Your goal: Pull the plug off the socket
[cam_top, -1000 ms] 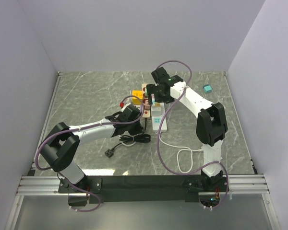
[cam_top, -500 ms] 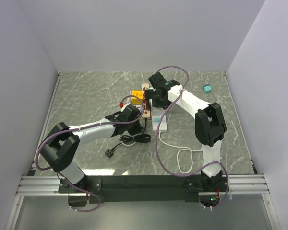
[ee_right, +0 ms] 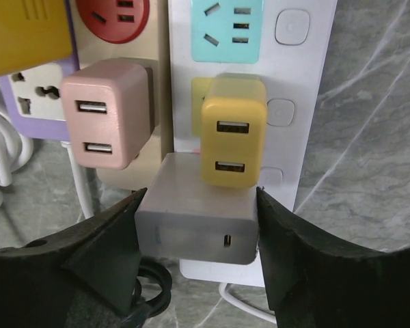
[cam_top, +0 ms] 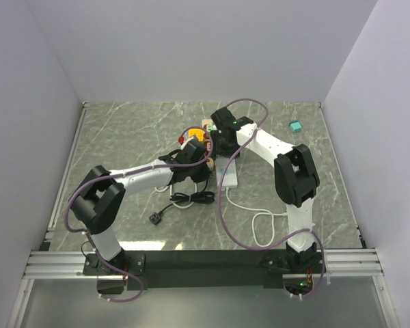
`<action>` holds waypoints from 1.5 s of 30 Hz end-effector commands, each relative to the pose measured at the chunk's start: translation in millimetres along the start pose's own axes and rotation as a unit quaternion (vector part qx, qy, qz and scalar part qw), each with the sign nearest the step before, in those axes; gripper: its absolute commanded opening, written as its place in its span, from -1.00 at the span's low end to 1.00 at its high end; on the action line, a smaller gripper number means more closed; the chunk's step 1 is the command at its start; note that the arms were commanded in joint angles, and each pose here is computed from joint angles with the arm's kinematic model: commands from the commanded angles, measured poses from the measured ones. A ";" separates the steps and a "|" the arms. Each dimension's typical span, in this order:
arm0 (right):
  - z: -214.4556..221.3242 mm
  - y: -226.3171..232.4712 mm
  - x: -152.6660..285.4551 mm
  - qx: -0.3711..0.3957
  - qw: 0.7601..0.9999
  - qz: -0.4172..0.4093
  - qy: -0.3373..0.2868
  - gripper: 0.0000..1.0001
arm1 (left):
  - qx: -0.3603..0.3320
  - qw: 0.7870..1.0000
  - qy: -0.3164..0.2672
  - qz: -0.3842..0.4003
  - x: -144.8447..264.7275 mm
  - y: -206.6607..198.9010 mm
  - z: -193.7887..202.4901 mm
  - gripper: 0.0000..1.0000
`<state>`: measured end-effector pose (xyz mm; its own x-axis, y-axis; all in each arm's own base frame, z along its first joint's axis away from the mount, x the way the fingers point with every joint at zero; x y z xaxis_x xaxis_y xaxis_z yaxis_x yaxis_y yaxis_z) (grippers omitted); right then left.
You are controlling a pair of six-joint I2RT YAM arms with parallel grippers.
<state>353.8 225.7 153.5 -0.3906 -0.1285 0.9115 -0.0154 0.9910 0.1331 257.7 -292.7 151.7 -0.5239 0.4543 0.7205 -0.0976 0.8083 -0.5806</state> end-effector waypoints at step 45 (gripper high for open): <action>3.3 16.7 3.0 -0.052 0.997 -0.043 0.023 -1.00 | 0.044 0.996 0.041 0.072 -55.5 -7.4 19.6 -0.99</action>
<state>355.0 228.3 151.6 -0.3806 -0.1328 0.9152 0.0747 0.9820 0.1735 271.8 -337.1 130.2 -0.4908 0.6412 0.5899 -0.0640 0.6487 -0.7583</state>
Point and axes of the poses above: each gripper's point midway between its finger pads, its own x axis back along the fingers, its own y axis along the line the jaws close on, z = x × y, the point moved 9 cm from there along x, back along the fingers, and after that the axes turned 3 degrees about -x, right-handed, at the moved point
